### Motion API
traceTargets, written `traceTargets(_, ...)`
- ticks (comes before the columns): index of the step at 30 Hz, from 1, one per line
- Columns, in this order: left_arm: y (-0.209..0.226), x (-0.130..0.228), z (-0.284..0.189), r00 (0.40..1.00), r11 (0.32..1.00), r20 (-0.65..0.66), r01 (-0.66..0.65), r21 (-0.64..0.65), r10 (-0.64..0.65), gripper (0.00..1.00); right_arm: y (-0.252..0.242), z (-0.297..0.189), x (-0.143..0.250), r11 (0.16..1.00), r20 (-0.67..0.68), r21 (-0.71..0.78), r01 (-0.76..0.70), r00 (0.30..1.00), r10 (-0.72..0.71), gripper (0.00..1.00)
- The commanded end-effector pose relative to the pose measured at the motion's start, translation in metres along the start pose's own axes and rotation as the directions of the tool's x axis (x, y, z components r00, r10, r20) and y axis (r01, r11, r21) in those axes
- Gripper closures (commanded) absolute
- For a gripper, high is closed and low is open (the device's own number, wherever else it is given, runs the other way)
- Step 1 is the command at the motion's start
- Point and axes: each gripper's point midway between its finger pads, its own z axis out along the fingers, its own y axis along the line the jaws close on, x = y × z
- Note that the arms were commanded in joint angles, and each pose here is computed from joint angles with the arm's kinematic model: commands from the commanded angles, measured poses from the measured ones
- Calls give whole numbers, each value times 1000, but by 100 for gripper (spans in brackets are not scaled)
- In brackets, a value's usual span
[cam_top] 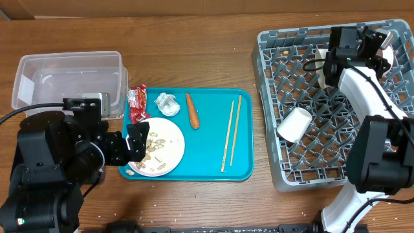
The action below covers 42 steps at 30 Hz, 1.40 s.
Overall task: Sort waste into correct bins and load items into the dishwasher
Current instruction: 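Carry the pink bowl with the right gripper to the rack's back right, then release the pink bowl in the rack and withdraw the right gripper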
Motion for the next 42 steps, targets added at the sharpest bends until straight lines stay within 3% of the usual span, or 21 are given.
traceTargets(1, 0, -5, -4, 999, 1000, 19, -29, -9, 29, 0, 0, 1, 6, 1000, -4, 22, 17, 1000, -17, 96)
traceTargets(22, 0, -5, -4, 999, 1000, 19, -29, -9, 29, 0, 26, -29, 20, 994, -8, -82, 77, 997, -78, 96)
traceTargets(23, 0, -5, -4, 999, 1000, 19, -29, -9, 29, 0, 25, -30, 20, 993, -8, -82, 84, 996, -85, 92)
traceTargets(24, 0, -5, -4, 999, 1000, 19, -29, -9, 29, 0, 25, -32, 19, 993, -5, -89, 80, 997, -80, 77)
traceTargets(25, 0, -5, -4, 999, 1000, 19, -29, -9, 29, 0, 26, -35, 17, 992, -3, -104, 72, 997, -72, 51)
traceTargets(26, 0, -5, -4, 999, 1000, 19, -29, -9, 29, 0, 27, -40, 13, 989, -2, -136, 60, 998, -61, 31)
traceTargets(27, 0, -5, -4, 999, 1000, 19, -29, -9, 29, 0, 28, -45, 11, 985, -3, -166, 51, 999, -53, 26)
traceTargets(36, 0, -5, -4, 999, 1000, 19, -29, -9, 30, 0, 9, -97, -32, 903, -10, -429, -18, 1000, 14, 14)
traceTargets(42, 0, -5, -4, 999, 1000, 19, -29, -9, 29, 0, -19, -139, -48, 805, -35, -592, -37, 999, 21, 14)
